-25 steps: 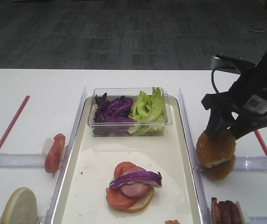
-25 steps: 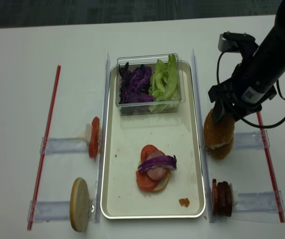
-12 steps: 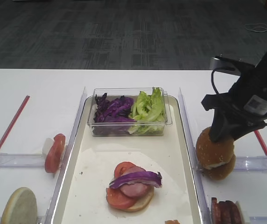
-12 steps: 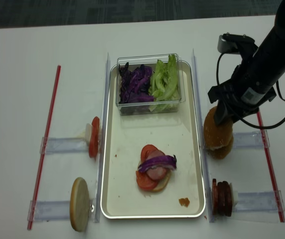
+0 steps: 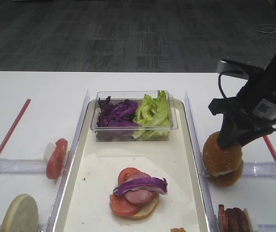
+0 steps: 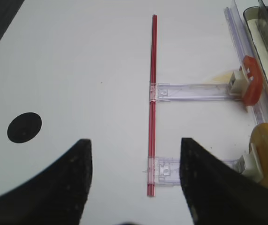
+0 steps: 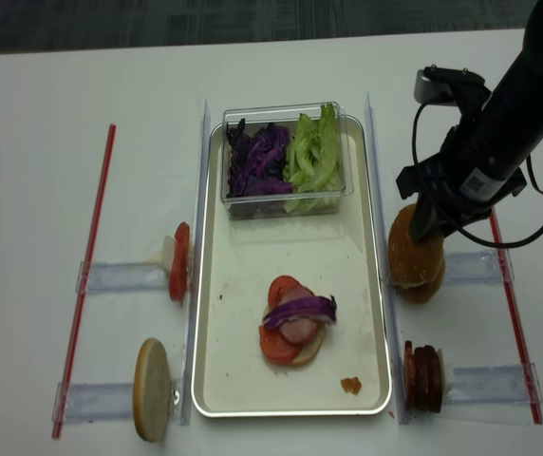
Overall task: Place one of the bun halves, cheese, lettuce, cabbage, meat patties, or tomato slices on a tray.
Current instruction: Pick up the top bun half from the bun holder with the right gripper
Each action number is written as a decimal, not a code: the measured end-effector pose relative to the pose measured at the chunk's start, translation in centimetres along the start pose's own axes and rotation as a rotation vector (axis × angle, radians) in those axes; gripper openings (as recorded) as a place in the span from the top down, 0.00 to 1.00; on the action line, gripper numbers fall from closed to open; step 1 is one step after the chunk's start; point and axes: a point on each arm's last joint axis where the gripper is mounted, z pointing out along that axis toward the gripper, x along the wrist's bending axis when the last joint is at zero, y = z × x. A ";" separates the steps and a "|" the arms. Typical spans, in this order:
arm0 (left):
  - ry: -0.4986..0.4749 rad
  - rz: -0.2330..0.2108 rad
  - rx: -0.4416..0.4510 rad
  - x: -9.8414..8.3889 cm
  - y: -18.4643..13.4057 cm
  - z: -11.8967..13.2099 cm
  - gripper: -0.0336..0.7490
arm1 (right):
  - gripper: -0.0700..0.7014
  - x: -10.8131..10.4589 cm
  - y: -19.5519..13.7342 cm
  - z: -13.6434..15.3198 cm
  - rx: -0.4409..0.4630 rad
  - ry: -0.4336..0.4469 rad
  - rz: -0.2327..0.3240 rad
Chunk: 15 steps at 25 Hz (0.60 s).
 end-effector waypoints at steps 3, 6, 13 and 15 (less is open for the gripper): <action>0.000 0.000 0.000 0.0 0.0 0.0 0.46 | 0.58 0.1 0.0 0.0 0.001 0.008 0.004; 0.000 0.000 0.000 0.0 0.0 0.0 0.46 | 0.59 0.1 0.0 0.0 0.004 0.011 0.005; 0.000 0.000 0.000 0.0 0.0 0.0 0.46 | 0.59 0.1 -0.1 0.0 0.014 0.016 0.006; 0.000 0.000 0.000 0.0 0.0 0.0 0.46 | 0.59 0.1 -0.1 0.0 0.014 0.016 0.006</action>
